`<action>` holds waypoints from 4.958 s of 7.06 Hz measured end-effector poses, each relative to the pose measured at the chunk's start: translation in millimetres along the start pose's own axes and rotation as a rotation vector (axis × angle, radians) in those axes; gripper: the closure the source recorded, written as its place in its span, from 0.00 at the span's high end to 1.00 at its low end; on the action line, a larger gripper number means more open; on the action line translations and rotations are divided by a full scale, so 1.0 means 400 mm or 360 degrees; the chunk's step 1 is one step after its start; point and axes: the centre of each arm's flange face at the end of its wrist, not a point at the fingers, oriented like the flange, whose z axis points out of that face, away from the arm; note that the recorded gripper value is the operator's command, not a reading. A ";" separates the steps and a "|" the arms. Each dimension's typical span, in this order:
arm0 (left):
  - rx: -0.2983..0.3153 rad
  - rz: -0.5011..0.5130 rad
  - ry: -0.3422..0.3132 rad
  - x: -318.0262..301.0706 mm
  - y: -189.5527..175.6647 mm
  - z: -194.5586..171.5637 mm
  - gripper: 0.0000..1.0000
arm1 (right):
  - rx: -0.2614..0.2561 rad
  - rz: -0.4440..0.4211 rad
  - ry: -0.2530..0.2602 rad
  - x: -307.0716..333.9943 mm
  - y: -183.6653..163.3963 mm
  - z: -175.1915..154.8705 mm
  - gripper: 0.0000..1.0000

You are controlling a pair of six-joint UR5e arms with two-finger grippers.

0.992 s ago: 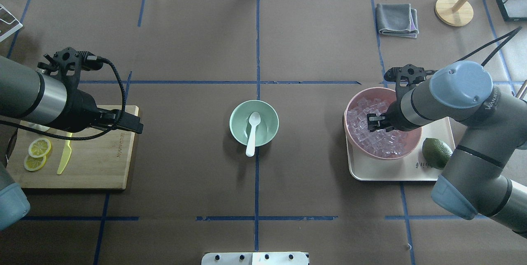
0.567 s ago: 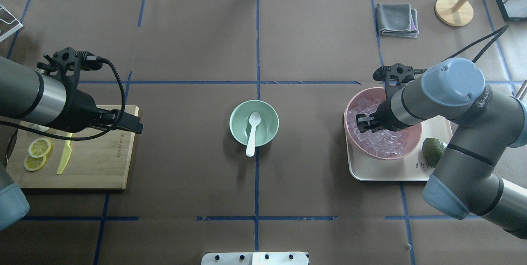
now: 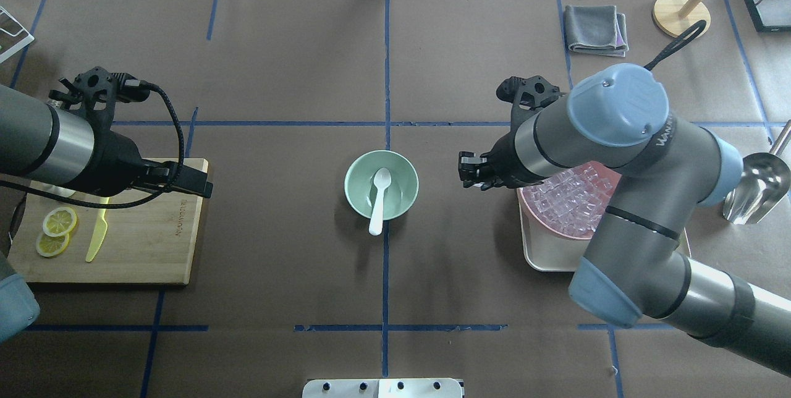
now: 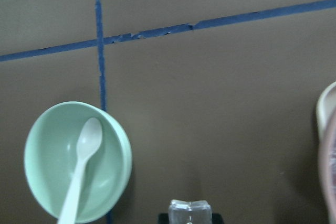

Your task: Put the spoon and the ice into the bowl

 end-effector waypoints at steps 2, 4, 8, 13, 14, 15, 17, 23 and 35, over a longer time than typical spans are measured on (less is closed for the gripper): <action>0.0017 -0.0012 -0.0014 -0.024 -0.001 -0.017 0.99 | 0.0062 0.0144 -0.0004 -0.156 0.021 0.099 0.02; 0.0020 -0.0012 -0.0017 -0.027 -0.001 -0.019 0.99 | 0.0124 0.0181 0.0004 -0.249 0.008 0.149 0.99; 0.0015 -0.0015 -0.0031 -0.034 -0.002 -0.009 0.99 | 0.0152 0.0173 -0.0020 -0.290 0.020 0.172 1.00; -0.0010 0.0237 -0.0262 -0.310 0.021 -0.060 0.99 | -0.0013 0.0245 0.0036 0.410 -0.138 -0.259 1.00; -0.0005 0.0333 -0.0334 -0.397 0.014 -0.094 0.99 | -0.0033 0.0133 0.0090 0.610 -0.165 -0.342 1.00; -0.0011 0.0404 -0.0383 -0.488 0.003 -0.129 0.99 | -0.0038 -0.0004 0.0147 0.796 -0.173 -0.404 1.00; -0.0046 0.0498 -0.0413 -0.738 -0.041 -0.210 0.99 | -0.0038 -0.0240 0.0270 1.120 -0.173 -0.480 1.00; -0.0223 0.0171 -0.0309 -1.053 -0.097 -0.315 1.00 | -0.0265 -0.0474 0.0475 1.541 -0.145 -0.587 1.00; -0.0346 -0.0055 -0.0315 -1.093 -0.003 -0.303 1.00 | -0.0241 -0.0338 0.0466 1.544 -0.147 -0.582 1.00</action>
